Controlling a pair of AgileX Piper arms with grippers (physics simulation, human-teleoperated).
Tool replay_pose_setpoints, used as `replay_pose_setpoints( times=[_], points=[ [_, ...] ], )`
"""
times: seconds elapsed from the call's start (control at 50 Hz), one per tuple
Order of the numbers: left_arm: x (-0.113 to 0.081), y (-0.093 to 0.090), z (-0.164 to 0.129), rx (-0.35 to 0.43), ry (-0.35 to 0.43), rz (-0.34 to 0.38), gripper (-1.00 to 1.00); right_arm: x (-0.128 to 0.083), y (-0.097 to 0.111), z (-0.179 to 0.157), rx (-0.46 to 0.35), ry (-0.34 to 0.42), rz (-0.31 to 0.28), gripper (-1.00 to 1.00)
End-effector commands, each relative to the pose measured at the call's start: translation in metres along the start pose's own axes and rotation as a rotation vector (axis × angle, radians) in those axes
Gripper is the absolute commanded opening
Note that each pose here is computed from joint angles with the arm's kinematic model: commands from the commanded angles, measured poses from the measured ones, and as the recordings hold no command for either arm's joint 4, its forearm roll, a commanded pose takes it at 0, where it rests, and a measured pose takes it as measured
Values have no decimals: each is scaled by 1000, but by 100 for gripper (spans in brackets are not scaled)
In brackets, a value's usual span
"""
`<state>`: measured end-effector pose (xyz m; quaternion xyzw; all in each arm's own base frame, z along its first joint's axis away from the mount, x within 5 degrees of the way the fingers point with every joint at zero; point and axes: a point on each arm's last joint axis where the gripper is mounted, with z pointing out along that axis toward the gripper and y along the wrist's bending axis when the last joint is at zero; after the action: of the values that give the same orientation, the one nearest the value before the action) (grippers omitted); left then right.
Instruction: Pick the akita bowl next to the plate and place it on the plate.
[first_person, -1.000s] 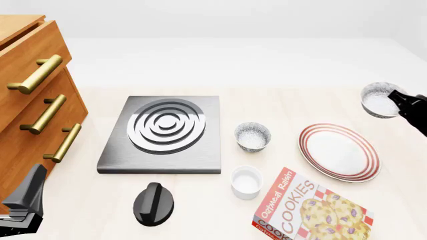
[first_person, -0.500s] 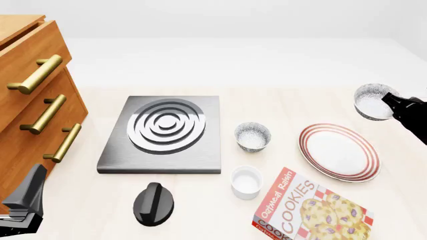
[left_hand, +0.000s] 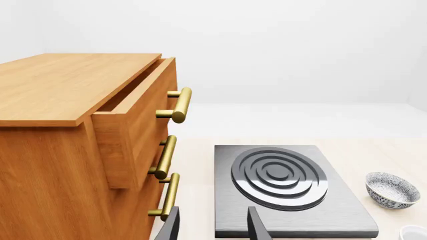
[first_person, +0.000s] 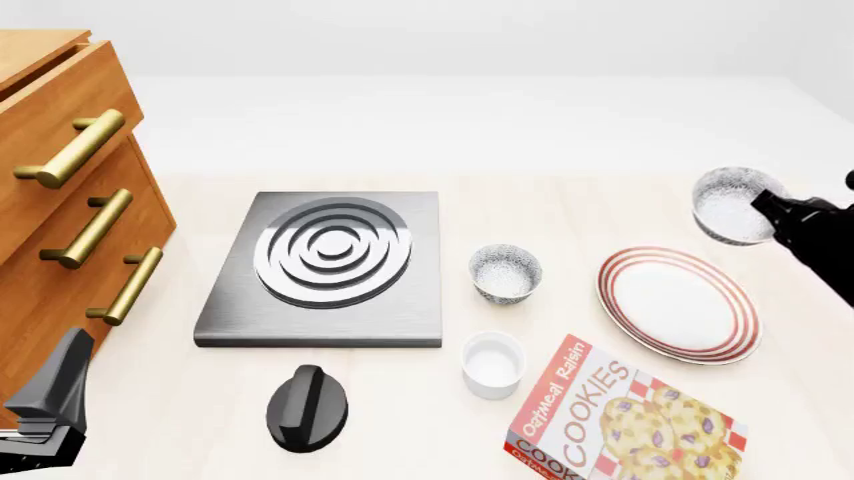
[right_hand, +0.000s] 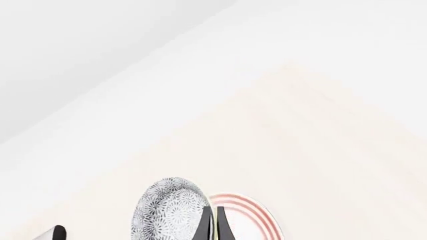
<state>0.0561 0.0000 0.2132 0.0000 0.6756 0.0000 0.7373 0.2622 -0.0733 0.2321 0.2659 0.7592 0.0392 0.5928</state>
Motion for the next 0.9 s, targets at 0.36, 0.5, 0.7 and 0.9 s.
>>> replay_pose_setpoints(
  times=[0.36, 0.5, 0.7, 0.9],
  points=[
    [0, 0, 0, 0, 0, 0, 100, 13, 9, -22, -51, 8, 1, -100],
    [0, 0, 0, 0, 0, 0, 100, 20, 7, -23, -50, 19, 2, -100],
    [0, 0, 0, 0, 0, 0, 100, 29, 2, -21, -42, 33, 1, -100],
    [0, 0, 0, 0, 0, 0, 100, 37, 2, -22, -46, 49, -6, -100]
  ],
)
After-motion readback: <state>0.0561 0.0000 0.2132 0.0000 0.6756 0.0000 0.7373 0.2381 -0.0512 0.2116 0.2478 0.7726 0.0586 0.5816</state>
